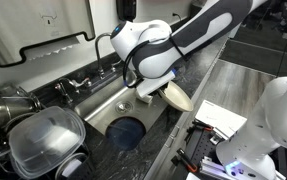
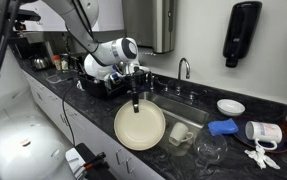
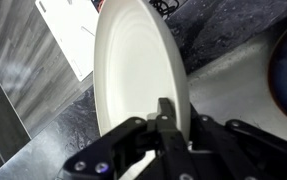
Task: Remove the cream plate from the dish rack and put it on the counter in front of the sink
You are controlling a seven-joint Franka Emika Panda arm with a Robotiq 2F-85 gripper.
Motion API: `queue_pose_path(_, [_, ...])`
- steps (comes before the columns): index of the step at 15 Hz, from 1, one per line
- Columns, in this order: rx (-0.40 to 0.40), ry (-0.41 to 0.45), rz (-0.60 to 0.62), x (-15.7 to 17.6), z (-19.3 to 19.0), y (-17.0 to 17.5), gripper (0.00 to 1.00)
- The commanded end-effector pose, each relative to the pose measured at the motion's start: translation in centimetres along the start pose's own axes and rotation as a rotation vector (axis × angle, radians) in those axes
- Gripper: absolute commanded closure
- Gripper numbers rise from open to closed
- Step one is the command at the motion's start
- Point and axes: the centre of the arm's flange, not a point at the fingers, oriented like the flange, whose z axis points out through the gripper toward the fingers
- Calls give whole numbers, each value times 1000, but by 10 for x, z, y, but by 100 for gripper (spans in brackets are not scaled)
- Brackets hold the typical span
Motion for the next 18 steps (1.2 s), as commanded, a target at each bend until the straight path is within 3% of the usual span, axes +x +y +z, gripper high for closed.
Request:
queue_pose_path(1, [7,-19,-12,8,10,-37,96])
queue_pose_path(5, [17,-31,-40,7,25,-63,96])
queue_pose_path(11, [-5,-72,-44,8,29,-70,96])
queue_pose_path(12, [-10,-81,-44,8,29,-71,88])
queue_pose_path(13, [-14,-91,-45,8,30,-72,59])
queue_pose_path(15, [-4,-114,-41,6,32,-75,52])
queue_pose_path(18, [7,-143,-35,4,36,-79,31])
